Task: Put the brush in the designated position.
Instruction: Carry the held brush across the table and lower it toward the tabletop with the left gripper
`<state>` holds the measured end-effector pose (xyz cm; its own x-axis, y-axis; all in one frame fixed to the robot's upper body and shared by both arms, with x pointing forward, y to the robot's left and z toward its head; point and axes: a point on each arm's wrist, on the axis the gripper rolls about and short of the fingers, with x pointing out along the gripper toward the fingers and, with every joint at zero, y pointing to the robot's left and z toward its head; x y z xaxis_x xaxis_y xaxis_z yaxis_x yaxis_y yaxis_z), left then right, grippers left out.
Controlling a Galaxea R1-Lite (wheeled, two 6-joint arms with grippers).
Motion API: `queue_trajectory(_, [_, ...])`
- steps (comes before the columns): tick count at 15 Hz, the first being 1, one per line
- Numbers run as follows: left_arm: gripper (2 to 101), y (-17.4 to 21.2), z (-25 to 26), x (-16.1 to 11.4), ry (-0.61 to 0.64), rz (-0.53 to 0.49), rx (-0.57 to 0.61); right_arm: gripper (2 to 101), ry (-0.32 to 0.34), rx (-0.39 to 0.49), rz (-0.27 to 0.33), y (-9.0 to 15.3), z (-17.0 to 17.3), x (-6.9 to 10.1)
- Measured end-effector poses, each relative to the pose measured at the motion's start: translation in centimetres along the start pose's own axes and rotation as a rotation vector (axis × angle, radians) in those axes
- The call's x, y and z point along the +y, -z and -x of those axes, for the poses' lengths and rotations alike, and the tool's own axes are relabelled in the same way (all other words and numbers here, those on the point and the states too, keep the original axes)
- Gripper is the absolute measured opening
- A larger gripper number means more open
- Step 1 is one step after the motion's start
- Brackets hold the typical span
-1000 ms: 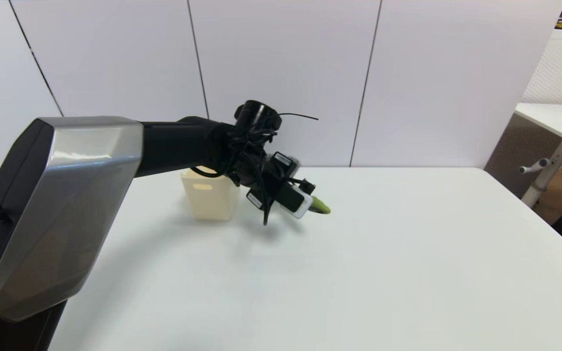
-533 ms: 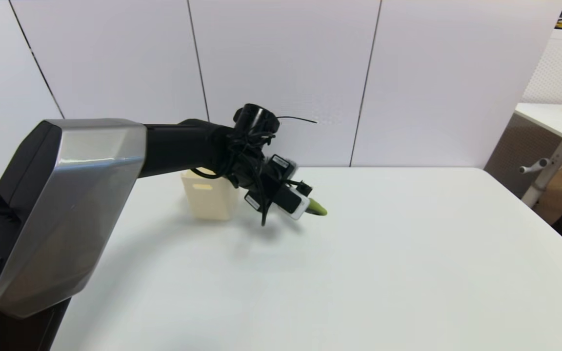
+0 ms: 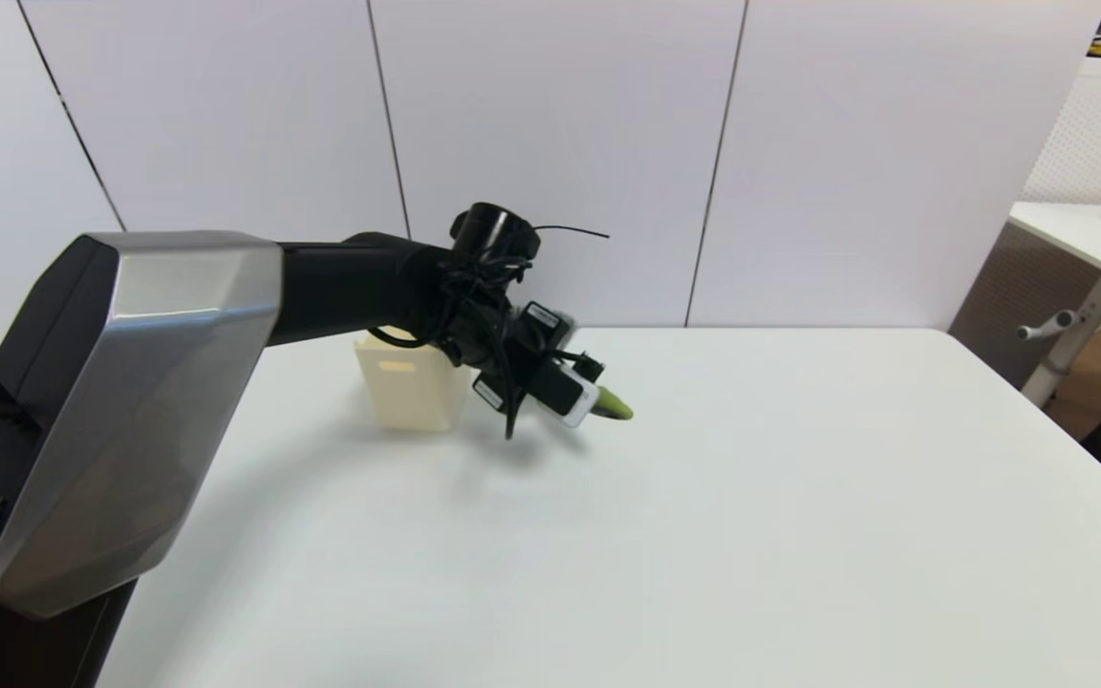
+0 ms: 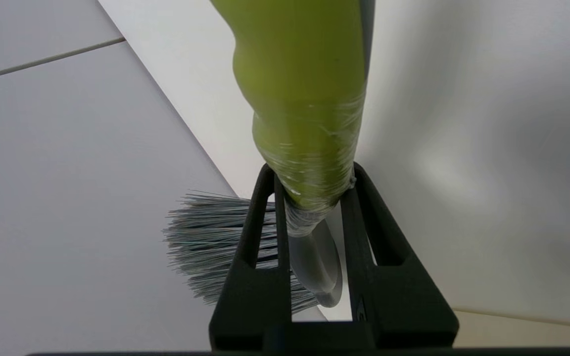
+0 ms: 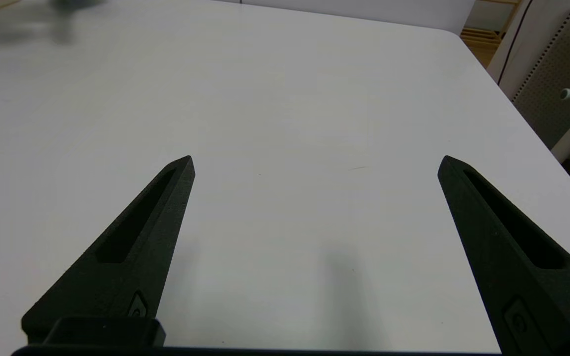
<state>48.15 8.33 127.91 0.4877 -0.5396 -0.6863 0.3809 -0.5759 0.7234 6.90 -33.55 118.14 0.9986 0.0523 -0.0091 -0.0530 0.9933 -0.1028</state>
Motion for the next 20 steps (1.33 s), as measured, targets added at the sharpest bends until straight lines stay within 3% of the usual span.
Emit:
queue_trajectory(14, [19.8,-0.03,-0.39,-0.14,0.006,-0.001,0.002,97.3,0.000,0.000,0.000,0.00,0.00,0.00])
queue_trajectory(17, [45.0,-0.03,-0.26,-0.08,0.003,-0.001,0.003,97.3,0.000,0.000,0.000,0.00,0.00,0.00])
queue_trajectory(20, [61.7,-0.05,0.01,0.05,-0.001,-0.002,0.006,97.3,0.000,0.000,0.000,0.00,0.00,0.00])
